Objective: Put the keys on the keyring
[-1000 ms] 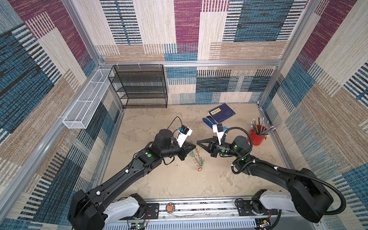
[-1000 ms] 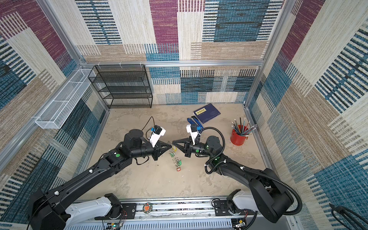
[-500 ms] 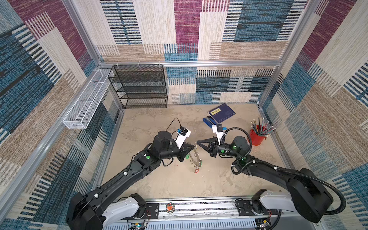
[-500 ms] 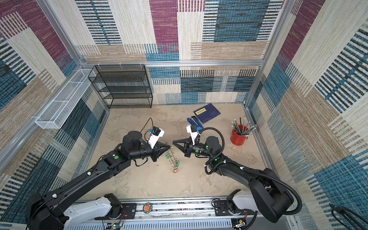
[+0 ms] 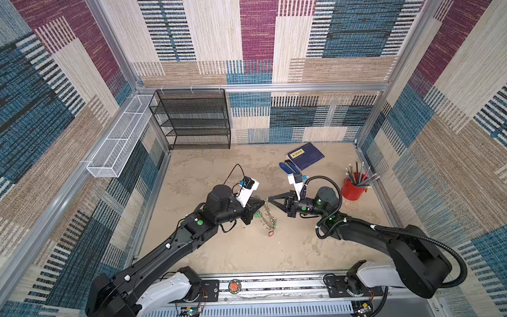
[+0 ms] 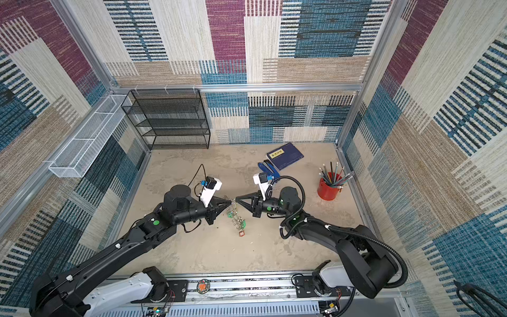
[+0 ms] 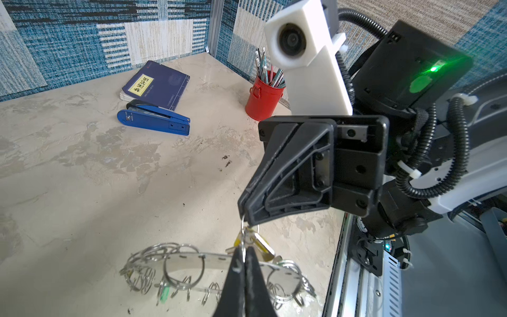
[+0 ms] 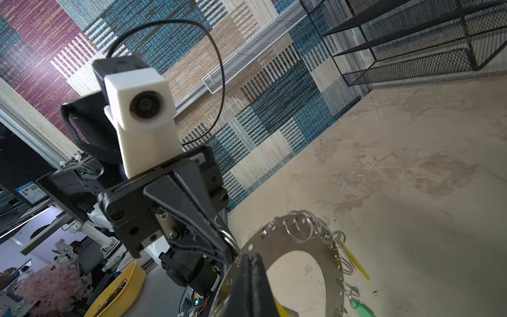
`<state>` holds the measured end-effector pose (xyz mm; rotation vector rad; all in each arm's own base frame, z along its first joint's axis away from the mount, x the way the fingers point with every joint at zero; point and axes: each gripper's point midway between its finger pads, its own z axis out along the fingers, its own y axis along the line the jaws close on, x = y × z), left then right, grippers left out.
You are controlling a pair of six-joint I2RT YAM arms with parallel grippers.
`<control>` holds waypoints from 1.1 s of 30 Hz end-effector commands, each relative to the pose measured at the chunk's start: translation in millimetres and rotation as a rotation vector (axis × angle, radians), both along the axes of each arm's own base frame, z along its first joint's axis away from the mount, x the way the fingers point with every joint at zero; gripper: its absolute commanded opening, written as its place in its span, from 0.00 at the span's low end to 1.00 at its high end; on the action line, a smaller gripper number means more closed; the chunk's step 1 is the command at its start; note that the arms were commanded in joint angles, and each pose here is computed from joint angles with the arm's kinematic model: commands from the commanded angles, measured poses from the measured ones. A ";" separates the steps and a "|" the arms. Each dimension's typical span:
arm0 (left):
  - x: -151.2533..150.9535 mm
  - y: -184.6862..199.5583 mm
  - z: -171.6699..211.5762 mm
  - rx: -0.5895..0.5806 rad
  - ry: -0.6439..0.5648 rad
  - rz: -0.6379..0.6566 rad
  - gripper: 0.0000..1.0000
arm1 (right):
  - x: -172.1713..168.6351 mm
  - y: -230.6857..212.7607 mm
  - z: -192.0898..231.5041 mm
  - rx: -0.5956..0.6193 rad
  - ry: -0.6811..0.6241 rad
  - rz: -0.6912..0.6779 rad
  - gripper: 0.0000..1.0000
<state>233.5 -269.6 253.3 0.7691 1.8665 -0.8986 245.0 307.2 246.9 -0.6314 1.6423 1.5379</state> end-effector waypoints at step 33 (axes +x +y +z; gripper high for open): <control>11.4 -17.7 69.8 -0.382 -0.298 0.054 0.00 | 46.0 -60.4 63.6 -0.027 -0.116 -0.254 0.49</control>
